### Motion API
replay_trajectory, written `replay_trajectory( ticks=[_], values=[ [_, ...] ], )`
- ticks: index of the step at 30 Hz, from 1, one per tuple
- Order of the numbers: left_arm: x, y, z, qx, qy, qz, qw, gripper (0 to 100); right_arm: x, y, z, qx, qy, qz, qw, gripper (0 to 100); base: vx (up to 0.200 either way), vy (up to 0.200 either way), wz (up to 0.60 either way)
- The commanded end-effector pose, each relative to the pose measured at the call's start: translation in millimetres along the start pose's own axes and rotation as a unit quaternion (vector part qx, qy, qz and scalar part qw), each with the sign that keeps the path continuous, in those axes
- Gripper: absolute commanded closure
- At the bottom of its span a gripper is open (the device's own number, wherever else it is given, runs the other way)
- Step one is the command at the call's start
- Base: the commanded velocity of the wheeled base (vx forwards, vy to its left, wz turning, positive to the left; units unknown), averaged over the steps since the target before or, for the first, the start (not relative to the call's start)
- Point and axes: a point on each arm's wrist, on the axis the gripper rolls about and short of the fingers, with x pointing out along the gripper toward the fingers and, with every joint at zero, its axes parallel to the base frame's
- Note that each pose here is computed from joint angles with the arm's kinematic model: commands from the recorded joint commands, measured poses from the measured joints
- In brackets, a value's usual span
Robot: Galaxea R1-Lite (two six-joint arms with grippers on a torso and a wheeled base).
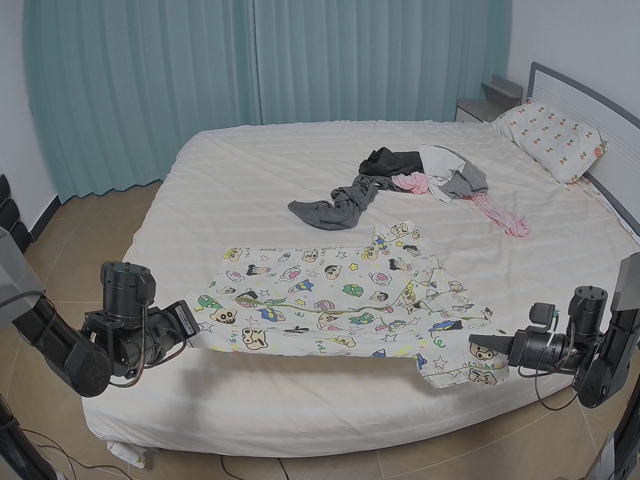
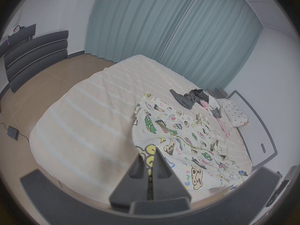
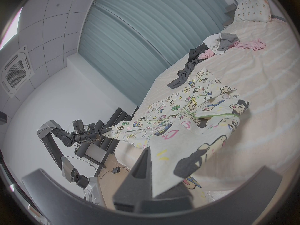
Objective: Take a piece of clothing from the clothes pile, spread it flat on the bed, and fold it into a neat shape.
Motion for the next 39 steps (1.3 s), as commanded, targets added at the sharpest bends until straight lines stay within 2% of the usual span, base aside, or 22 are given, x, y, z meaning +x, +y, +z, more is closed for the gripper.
replay_trajectory(
  ticks=[1,10,16,22,28,39],
  values=[
    [-6,3,-3,-0.001,0.003,0.002,1.0000,100,-5,2,-4,-0.003,0.003,-0.002,1.0000,100,0.000,0.000,0.00],
    [-9,9,-10,0.004,0.028,0.023,0.9993,100,-10,1,-11,-0.004,0.018,0.000,0.9998,100,0.000,0.000,0.00],
    [-3,3,-3,0.002,0.019,0.016,0.9997,100,-8,-4,-8,-0.001,0.013,-0.004,0.9999,100,0.000,0.000,0.00],
    [19,-6,5,0.005,0.039,0.031,0.9987,100,1,-23,1,-0.001,-0.003,-0.013,0.9999,100,0.000,0.000,0.00],
    [36,-12,8,0.005,0.038,0.032,0.9987,100,9,-32,5,-0.004,-0.008,-0.013,0.9999,100,0.000,0.000,0.00],
    [56,-12,7,0.006,0.052,0.050,0.9974,100,14,-32,8,-0.011,-0.007,0.002,0.9999,100,0.000,0.000,0.00]
  ],
)
